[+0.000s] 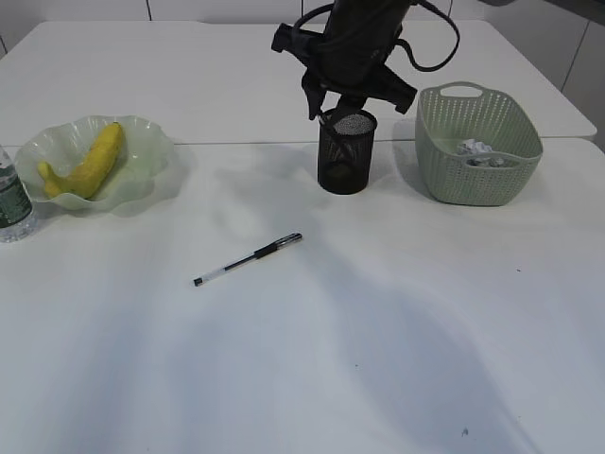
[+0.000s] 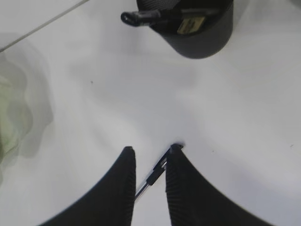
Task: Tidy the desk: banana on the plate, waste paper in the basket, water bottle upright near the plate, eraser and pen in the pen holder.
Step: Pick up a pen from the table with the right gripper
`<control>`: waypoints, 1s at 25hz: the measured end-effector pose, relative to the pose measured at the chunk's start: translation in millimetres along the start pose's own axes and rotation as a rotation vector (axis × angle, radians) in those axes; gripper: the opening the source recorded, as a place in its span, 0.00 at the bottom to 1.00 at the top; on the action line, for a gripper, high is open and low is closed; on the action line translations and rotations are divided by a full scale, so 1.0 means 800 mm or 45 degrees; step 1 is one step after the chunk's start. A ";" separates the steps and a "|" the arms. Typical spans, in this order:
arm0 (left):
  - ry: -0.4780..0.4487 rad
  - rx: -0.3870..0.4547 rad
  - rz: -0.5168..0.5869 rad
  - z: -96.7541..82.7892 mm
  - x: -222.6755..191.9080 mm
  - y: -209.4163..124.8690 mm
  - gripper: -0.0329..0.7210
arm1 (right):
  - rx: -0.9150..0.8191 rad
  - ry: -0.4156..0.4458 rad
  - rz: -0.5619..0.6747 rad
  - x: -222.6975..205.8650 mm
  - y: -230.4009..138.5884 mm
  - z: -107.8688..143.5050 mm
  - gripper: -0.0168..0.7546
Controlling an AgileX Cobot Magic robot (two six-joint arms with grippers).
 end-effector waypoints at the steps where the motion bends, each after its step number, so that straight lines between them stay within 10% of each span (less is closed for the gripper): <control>1: -0.008 -0.005 0.006 -0.001 0.000 -0.001 0.63 | -0.014 0.019 0.023 0.000 -0.004 0.003 0.24; 7: -0.022 -0.007 0.027 -0.004 0.000 -0.005 0.63 | -0.207 0.100 0.140 0.000 -0.023 0.020 0.24; 25: -0.166 -0.053 0.027 -0.047 0.022 0.004 0.63 | -0.657 -0.120 0.273 -0.075 -0.076 0.007 0.24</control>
Point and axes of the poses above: a point on each arm's last joint axis where the gripper is mounted, x pointing back along that axis away from the gripper, z along the wrist's bending axis when the last joint is at zero, y = z × x, the point moved 9 cm from there along -x, pointing out along that axis toward the gripper, and after that the axes turned 2 degrees about x, right-handed, at the moved point
